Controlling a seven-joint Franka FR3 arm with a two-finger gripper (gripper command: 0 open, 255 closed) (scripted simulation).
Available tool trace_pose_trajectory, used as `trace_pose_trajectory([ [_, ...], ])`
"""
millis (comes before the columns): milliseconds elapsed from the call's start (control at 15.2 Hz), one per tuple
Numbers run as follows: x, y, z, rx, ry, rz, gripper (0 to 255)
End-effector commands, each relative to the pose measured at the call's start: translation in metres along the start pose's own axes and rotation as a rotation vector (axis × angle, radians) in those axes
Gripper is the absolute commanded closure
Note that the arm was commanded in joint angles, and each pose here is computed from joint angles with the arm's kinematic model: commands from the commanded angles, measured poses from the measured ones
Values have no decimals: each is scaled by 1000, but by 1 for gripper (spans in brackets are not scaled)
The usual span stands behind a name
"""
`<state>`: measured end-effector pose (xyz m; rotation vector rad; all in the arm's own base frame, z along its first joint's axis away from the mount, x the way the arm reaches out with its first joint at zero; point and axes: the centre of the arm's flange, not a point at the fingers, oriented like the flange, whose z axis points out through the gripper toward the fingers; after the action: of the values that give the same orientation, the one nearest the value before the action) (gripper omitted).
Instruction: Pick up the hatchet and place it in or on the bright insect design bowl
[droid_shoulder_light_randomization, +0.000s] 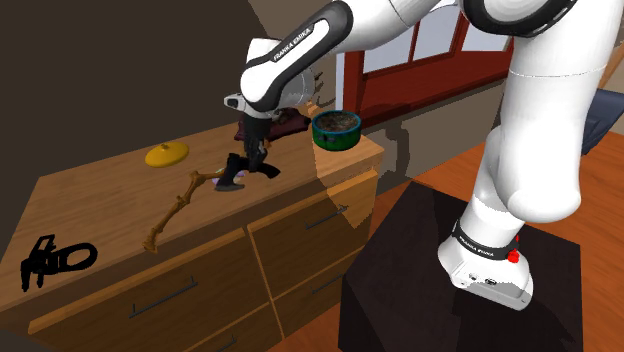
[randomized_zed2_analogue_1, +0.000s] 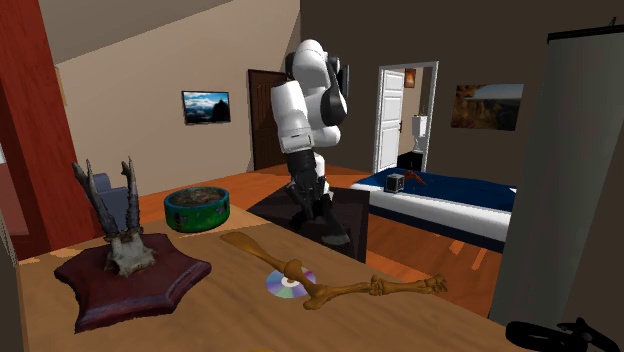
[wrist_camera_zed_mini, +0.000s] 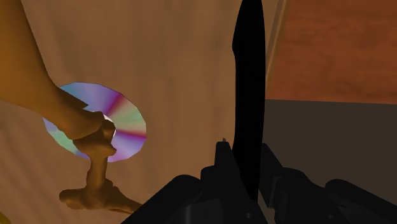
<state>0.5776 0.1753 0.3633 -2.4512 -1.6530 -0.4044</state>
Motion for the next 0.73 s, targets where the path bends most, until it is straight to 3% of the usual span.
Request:
trace_pose_trajectory([
  [0,4,-1,-10,0,0,0,255],
  [660,21,1,-60,0,0,0,255],
])
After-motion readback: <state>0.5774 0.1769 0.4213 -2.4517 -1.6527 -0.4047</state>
